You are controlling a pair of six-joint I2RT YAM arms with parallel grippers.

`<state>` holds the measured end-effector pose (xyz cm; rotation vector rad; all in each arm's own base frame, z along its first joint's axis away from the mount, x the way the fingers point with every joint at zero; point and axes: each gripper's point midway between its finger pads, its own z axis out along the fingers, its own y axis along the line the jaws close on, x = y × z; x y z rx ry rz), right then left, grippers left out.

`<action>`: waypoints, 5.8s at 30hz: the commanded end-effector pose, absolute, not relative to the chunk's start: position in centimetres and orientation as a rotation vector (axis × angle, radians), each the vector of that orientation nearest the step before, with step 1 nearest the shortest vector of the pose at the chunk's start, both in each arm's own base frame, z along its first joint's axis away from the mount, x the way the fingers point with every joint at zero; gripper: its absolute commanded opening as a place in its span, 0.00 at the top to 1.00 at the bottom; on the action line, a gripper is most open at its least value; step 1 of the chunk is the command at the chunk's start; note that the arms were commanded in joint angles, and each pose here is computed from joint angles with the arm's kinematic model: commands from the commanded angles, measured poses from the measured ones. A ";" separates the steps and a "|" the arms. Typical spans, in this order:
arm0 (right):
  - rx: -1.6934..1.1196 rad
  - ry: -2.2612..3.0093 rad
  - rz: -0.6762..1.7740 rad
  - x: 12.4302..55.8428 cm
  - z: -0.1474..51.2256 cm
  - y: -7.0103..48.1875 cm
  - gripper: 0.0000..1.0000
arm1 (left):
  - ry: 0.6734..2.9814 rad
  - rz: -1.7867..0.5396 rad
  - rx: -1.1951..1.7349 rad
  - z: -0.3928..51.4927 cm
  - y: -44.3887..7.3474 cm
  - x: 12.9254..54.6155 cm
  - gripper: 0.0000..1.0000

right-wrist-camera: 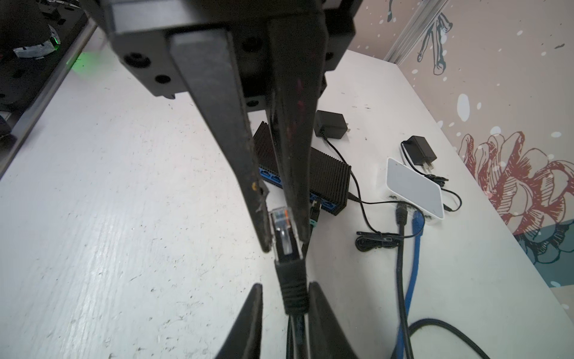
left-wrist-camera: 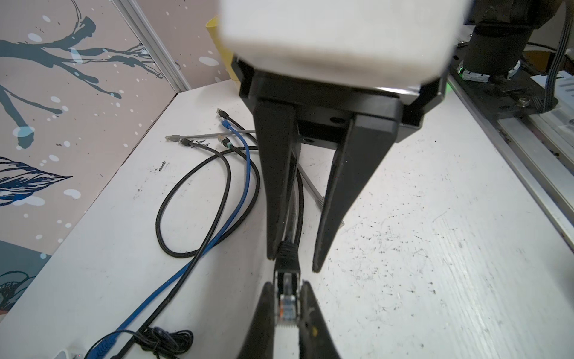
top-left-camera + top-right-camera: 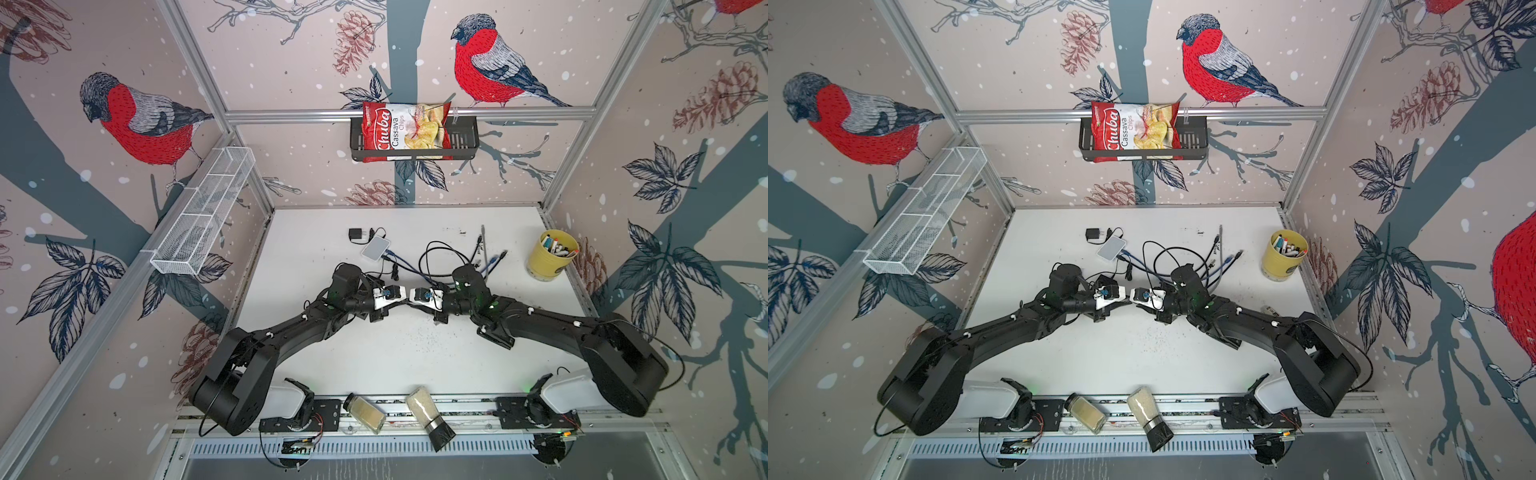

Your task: Insert the plug into the switch port

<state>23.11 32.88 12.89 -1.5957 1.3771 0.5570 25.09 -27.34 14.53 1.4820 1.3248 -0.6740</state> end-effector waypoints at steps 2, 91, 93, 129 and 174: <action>-1.581 1.322 0.585 23.0 14.2 33.5 0.78 | 1.289 -0.683 1.495 15.0 -27.5 24.9 1.00; -1.440 1.888 0.559 25.4 7.6 36.1 0.96 | 2.138 -0.443 0.040 11.2 -14.0 33.8 0.36; -1.454 1.916 0.548 25.2 6.7 36.4 0.96 | 2.152 -0.420 0.014 10.7 -13.4 34.0 0.36; -1.381 2.130 0.387 27.9 1.7 41.1 0.97 | 2.310 -0.773 0.041 5.1 -16.5 35.4 0.52; -1.600 2.122 0.295 26.8 0.9 41.9 0.97 | 2.244 -0.790 0.190 5.7 -17.2 34.1 0.55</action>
